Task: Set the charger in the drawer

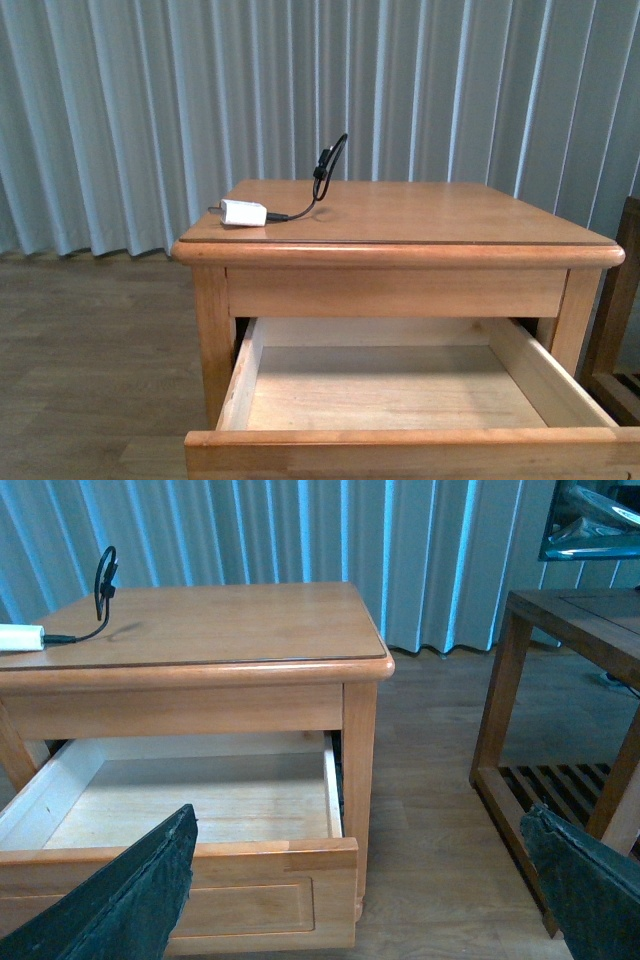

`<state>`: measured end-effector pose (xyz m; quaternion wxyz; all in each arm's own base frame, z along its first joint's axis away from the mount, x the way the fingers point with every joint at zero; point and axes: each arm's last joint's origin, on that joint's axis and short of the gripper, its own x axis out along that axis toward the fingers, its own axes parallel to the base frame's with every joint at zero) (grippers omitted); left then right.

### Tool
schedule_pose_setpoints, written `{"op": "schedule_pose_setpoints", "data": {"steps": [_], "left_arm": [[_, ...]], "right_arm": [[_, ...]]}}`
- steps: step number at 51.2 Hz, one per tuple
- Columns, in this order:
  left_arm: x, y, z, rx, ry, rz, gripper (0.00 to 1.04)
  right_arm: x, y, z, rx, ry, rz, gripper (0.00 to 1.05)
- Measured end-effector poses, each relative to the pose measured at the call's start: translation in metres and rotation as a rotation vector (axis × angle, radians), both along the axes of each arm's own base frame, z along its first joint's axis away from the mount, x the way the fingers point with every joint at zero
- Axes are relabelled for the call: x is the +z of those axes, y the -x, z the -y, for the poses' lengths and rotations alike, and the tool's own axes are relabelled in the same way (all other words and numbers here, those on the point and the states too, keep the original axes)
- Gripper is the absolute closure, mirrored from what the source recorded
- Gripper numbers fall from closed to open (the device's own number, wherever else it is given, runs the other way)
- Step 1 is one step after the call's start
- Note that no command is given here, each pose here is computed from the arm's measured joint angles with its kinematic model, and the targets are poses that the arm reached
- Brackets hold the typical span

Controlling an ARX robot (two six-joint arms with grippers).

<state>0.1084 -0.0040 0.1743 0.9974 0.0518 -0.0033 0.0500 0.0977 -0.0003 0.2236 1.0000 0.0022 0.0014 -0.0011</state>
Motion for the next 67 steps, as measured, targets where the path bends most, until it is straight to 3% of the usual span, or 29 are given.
{"op": "schedule_pose_setpoints", "data": {"steps": [12,35,67], "left_arm": [[0.03,-0.052,0.022,-0.116,-0.041,-0.065,0.06],[0.062,-0.19,0.064,-0.129,-0.099,-0.16,0.06],[0.049,-0.335,0.113,-0.075,0.0,-0.195,0.06]], "right_arm": [[0.0,0.0,0.0,0.0,0.0,0.0,0.08],[0.0,0.0,0.0,0.0,0.0,0.0,0.08],[0.0,0.0,0.0,0.0,0.0,0.0,0.08]]}}
